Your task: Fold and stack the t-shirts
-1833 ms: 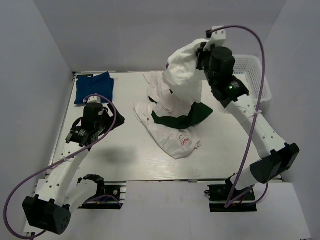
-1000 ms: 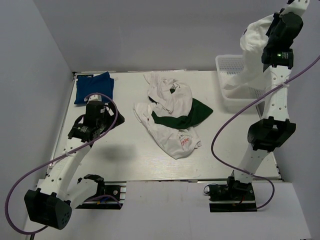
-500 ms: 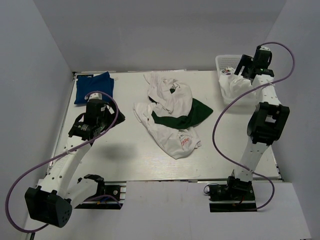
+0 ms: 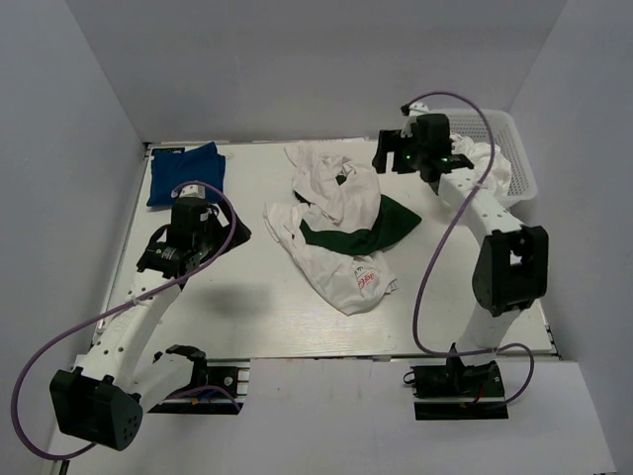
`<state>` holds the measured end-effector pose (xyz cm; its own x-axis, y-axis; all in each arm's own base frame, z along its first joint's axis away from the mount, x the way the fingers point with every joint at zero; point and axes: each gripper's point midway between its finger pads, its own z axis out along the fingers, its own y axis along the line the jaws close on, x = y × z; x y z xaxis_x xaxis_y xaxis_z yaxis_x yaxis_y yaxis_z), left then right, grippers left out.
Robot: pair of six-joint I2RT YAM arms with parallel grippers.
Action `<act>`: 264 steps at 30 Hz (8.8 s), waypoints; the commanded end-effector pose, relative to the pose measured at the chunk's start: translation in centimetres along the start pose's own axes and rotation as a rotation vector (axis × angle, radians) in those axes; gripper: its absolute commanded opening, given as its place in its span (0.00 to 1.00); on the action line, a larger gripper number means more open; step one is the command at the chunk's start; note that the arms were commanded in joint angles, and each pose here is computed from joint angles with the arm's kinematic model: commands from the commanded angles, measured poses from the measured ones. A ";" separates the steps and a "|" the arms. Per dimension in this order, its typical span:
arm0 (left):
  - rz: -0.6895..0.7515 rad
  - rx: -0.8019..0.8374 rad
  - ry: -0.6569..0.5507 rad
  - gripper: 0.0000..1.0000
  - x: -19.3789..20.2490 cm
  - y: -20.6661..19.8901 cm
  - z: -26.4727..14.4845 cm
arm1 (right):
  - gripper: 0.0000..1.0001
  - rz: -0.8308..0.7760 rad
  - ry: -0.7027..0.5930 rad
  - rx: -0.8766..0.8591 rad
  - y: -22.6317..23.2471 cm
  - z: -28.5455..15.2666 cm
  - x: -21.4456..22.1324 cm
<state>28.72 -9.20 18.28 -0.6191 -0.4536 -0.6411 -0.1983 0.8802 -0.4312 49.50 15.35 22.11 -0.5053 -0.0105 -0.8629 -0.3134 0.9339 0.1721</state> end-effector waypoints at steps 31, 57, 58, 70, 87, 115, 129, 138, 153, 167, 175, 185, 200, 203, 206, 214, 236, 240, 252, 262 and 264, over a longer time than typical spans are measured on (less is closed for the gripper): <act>-0.001 0.098 -0.040 1.00 0.2 -1.0 -2.1 | 0.00 -0.046 -0.406 -0.069 4.9 -5.7 -14.7; 0.020 0.039 0.010 1.00 0.2 -0.8 0.6 | 0.00 -0.071 -1.113 0.833 -16.3 -23.8 -34.4; 0.020 0.039 0.010 1.00 0.2 -0.8 0.6 | 0.00 -0.071 -1.109 0.876 -18.1 -24.5 -34.1; 0.030 0.056 0.054 1.00 -0.4 -2.3 2.8 | 0.00 0.004 -0.872 0.859 -24.2 -17.2 -25.2; 0.031 0.007 0.035 1.00 -0.8 -1.4 2.1 | 0.02 0.160 0.022 0.653 -30.9 5.8 5.7; 0.031 0.043 0.054 1.00 -0.9 -2.5 3.2 | 0.90 -0.093 -0.143 0.277 -22.0 9.5 -6.7; 0.021 0.055 0.073 1.00 -0.3 -2.6 4.0 | 0.12 0.052 -0.369 0.432 -25.5 10.5 -9.8; 0.030 0.054 0.059 1.00 -0.4 -2.4 3.6 | 0.00 0.177 -0.339 0.761 -32.0 5.5 -7.6; 0.068 0.082 0.129 1.00 -0.3 -3.8 7.4 | 0.30 0.159 -0.111 0.578 -28.7 5.6 -3.2; 0.190 0.025 0.246 0.95 -1.3 -5.0 18.7 | 0.90 0.075 -0.015 0.074 -1.7 -6.5 -1.1; 0.230 0.036 0.284 0.68 -0.4 -5.4 22.7 | 0.90 0.098 0.377 -0.036 6.0 -12.1 17.3; 0.205 0.090 0.292 0.00 0.5 -5.4 21.5 | 0.90 -0.001 0.594 -0.229 12.9 -12.6 27.3; 0.172 0.328 -0.298 0.00 -12.0 -11.2 0.0 | 0.00 0.015 -0.076 0.180 7.9 -16.4 6.1; 0.146 0.405 -0.489 0.00 -15.0 -12.0 -7.9 | 0.00 0.031 -0.266 0.136 8.5 -21.3 -0.5; 0.131 0.487 -0.684 0.00 -17.6 -12.6 -16.1 | 0.00 0.035 -0.411 0.072 9.1 -25.4 -4.5; 0.170 0.610 -0.906 0.00 -19.3 -13.0 -27.2 | 0.00 -0.025 -0.628 -0.124 11.5 -33.3 -9.8; 0.044 -0.148 -0.012 1.00 -4.8 -1.0 8.3 | 0.90 -0.065 0.233 0.149 5.1 -7.0 10.9; -0.030 -0.246 -0.052 1.00 -3.1 2.3 5.3 | 0.90 -0.131 0.321 -0.161 11.0 -9.3 14.3; -0.150 -0.349 -0.127 1.00 -1.5 6.0 3.4 | 0.90 -0.413 0.625 -0.236 16.1 -10.2 28.3; -0.221 -0.393 -0.012 1.00 -0.5 8.1 10.9 | 0.90 -0.417 0.588 -0.219 18.5 -8.4 29.4; -0.251 -0.347 -0.015 1.00 -0.7 7.7 11.9 | 0.90 -0.412 0.581 -0.187 18.2 -8.0 29.4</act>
<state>33.72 -3.23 5.99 -0.5842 -0.6088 -0.5368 -0.6123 0.7647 -0.2009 21.02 28.14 3.17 -0.6403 -0.6226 -0.4497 -0.7096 0.7036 0.0363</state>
